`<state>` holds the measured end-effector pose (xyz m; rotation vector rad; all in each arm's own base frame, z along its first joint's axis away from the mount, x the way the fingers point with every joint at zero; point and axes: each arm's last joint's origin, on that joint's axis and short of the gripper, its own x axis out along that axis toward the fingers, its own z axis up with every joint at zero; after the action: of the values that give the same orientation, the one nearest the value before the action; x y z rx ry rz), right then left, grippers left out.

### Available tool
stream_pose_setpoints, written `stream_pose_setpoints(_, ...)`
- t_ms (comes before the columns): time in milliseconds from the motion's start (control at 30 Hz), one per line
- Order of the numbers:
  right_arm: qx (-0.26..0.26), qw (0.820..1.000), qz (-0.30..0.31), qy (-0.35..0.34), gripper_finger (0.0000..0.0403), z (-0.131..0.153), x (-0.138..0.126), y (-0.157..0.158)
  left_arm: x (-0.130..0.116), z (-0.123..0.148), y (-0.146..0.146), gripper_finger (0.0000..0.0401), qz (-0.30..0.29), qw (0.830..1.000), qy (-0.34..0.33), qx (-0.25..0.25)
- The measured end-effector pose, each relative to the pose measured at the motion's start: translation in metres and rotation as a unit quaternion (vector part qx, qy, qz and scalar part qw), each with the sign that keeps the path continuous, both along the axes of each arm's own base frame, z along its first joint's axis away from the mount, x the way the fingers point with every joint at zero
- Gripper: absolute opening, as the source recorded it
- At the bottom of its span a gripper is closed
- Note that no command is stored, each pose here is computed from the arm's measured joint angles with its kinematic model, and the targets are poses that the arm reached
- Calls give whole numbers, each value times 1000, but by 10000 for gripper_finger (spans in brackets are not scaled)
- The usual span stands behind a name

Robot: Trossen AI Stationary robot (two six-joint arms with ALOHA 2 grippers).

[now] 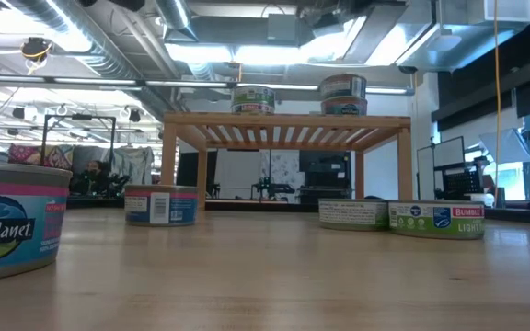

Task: Stack canned seafood by type on shelf
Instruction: Put the green white tuna can on the shelf aligned with the other green white tuna can

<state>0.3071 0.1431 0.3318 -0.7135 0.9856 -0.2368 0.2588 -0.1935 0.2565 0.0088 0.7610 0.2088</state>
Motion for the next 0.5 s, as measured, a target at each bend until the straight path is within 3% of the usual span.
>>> stream_pose_setpoints(67,55,998,2,16,269,-9,-7,11,1,1,-1,4,-3,1000,-5,-1)
stream_pose_setpoints(133,70,997,14,36,269,-20,-14,23,2,1,0,4,-7,1000,-6,3)
stream_pose_setpoints(300,35,997,31,68,269,-52,-35,41,9,2,6,4,-1,1000,-13,3)
stream_pose_setpoints(500,11,998,-6,60,269,-87,-54,46,16,3,14,4,3,1000,-17,11)
